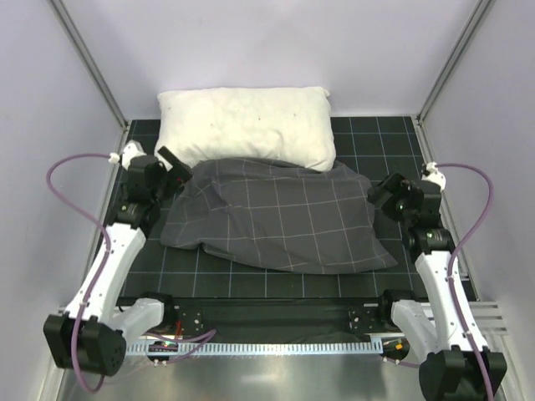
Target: Put the pillow into the pillowcase
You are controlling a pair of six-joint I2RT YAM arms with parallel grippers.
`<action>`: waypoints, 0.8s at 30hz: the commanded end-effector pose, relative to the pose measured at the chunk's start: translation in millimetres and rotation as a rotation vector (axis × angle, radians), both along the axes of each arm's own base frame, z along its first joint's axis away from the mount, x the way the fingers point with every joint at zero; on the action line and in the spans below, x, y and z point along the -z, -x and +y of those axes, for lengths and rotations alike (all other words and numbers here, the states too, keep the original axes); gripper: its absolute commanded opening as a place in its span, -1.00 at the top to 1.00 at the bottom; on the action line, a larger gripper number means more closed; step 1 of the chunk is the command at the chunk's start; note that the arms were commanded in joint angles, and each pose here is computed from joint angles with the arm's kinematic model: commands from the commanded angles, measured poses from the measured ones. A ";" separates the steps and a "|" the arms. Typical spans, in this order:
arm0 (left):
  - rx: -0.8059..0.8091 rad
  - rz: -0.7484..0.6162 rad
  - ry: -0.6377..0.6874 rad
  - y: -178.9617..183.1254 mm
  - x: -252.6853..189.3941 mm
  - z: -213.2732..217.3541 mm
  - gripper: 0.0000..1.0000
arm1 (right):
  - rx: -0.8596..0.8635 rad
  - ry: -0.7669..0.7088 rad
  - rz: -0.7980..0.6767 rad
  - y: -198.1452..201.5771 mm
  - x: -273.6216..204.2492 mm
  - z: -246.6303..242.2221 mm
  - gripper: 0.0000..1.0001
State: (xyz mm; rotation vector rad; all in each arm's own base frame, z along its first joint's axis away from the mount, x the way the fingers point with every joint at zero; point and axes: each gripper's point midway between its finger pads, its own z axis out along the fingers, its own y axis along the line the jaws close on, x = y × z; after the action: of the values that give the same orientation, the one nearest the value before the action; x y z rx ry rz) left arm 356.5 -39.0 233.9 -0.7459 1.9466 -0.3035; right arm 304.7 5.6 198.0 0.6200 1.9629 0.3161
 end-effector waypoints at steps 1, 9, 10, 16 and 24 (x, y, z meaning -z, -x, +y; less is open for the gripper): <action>0.022 0.100 0.053 41.9 42.3 -5.4 -0.99 | 0.062 -0.014 0.072 34.4 30.9 -5.9 -0.93; 0.220 0.179 0.182 97.0 101.1 -41.2 -0.96 | -0.018 -0.045 0.015 69.6 36.6 11.0 -0.94; 0.215 0.180 0.198 99.1 106.3 -42.1 -0.95 | 0.000 -0.056 0.016 71.9 37.3 9.9 -0.94; 0.149 0.212 0.291 124.1 138.5 -44.8 -0.95 | 0.057 -0.188 0.150 89.1 73.6 18.7 -0.94; 0.019 0.205 0.336 119.6 178.1 -34.2 -0.05 | 0.161 -0.342 0.339 97.5 135.6 27.6 -0.61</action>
State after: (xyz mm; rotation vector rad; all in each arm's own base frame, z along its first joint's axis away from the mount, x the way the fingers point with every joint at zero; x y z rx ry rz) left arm 221.8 -74.5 56.5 -0.9642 2.1973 -0.5779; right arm 205.9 29.7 71.4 0.9751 2.1813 0.4399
